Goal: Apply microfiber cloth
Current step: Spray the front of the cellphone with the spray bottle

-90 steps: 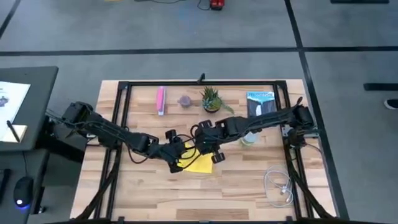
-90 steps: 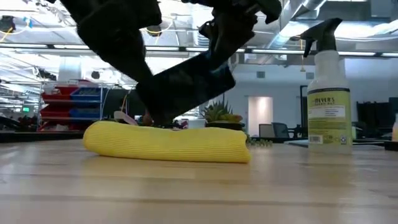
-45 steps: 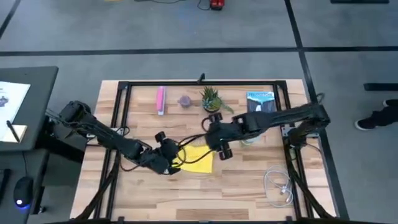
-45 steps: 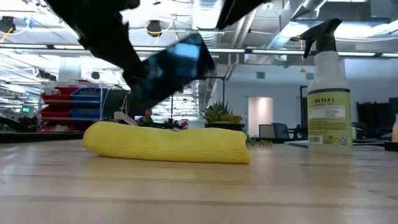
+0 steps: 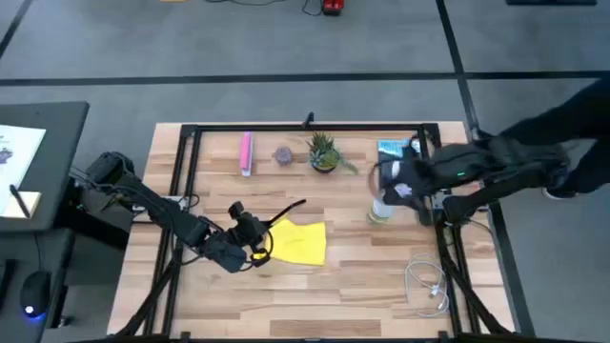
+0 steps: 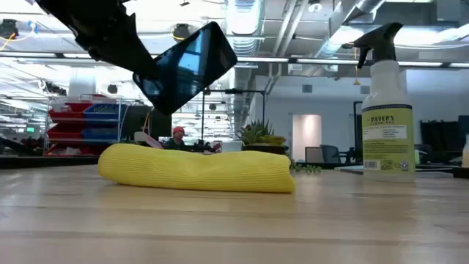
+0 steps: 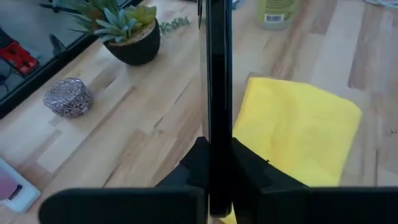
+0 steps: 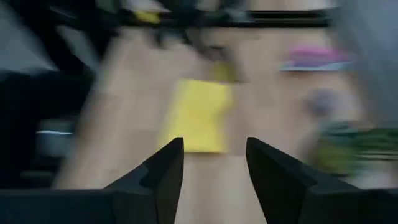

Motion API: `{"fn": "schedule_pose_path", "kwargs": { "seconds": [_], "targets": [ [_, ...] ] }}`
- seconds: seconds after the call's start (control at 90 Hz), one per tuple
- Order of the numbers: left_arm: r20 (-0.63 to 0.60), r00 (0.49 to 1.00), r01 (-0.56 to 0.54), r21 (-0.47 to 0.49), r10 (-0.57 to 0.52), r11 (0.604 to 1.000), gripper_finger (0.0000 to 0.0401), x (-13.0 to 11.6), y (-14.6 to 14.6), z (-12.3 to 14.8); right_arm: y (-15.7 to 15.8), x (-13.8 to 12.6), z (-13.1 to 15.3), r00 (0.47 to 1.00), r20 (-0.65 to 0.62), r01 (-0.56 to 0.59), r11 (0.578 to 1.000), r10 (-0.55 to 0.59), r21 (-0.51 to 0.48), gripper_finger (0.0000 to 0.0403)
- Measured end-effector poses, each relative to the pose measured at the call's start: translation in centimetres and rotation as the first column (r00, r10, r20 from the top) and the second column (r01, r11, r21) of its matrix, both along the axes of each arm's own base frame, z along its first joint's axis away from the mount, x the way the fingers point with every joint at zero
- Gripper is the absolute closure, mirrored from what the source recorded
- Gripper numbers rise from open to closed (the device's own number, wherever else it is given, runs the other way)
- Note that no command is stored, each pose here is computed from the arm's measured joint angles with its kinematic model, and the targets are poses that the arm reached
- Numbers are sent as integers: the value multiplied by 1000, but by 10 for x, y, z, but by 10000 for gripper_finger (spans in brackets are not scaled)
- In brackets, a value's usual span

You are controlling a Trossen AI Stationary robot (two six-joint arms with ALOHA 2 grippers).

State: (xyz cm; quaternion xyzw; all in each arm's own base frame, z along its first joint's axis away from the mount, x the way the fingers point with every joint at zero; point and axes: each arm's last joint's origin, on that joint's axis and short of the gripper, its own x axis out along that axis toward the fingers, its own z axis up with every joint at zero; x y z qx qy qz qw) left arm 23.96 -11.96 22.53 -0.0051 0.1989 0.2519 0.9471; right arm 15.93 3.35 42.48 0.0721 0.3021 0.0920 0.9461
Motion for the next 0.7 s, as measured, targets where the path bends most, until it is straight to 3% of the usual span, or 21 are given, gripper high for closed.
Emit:
{"fn": "schedule_pose_path", "kwargs": {
  "seconds": [0.111,0.233,0.444,0.578,0.7],
  "targets": [
    [5,1000,-17,-6,17,1000,389,2,3,0,15,-3,-7,992,-53,-100,962,117,253,250],
    [8,1000,-29,-8,29,1000,389,3,6,0,47,-1,-34,967,-199,-91,947,157,307,250],
    [7,999,-46,-7,46,999,389,5,10,0,99,-8,-88,892,-451,67,977,33,203,230],
    [5,999,-46,-2,46,999,389,5,10,0,119,-27,-113,900,-399,206,978,-174,38,218],
    [3,999,-44,1,44,999,389,5,10,0,124,-51,-139,879,-230,406,909,-418,-100,216]
  ]
}}
